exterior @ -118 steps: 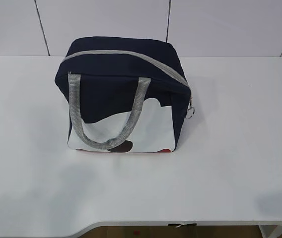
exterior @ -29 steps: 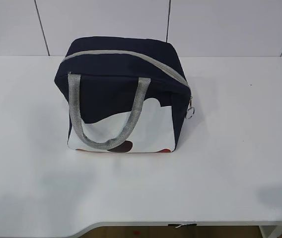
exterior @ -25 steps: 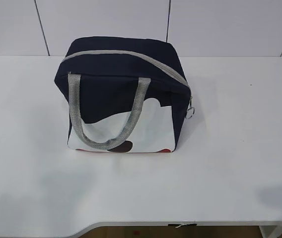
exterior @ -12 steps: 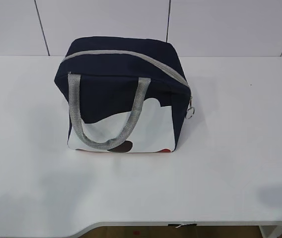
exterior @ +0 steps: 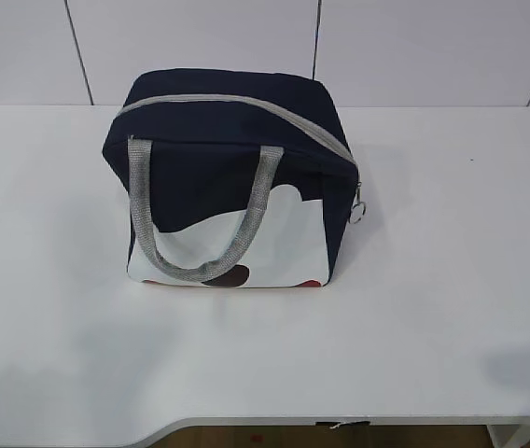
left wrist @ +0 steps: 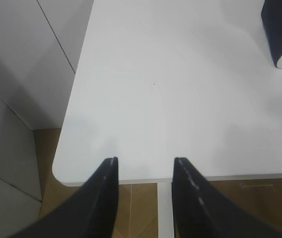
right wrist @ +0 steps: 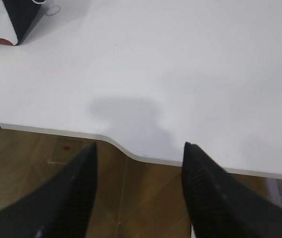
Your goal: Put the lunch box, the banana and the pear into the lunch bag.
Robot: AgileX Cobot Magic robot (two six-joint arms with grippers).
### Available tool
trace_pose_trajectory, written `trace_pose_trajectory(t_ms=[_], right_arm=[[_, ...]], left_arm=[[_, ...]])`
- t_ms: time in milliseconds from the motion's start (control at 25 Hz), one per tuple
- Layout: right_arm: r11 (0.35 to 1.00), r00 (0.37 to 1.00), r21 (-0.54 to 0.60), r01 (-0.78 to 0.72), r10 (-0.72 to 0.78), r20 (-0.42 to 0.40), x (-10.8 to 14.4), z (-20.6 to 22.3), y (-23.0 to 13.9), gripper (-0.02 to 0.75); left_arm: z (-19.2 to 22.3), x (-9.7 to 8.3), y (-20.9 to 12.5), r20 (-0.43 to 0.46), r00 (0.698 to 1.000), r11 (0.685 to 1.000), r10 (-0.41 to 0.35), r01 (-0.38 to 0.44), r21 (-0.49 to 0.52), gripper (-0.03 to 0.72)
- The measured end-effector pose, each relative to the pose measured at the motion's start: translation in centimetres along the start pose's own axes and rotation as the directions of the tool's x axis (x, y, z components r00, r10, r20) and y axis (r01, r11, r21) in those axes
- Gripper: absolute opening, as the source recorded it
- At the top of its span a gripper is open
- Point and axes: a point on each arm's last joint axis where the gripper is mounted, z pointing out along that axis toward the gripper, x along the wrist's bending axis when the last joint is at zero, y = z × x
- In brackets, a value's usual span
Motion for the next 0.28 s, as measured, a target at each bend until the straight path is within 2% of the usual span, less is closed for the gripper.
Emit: trace_pose_trajectory(t_ms=[280], right_arm=[[1.000, 1.000, 0.000, 0.000, 0.000, 0.000, 0.00, 0.00, 0.00, 0.438]], left_arm=[[0.00, 0.00, 0.00, 0.000, 1.000, 1.000, 0.000, 0.000, 0.000, 0.251]])
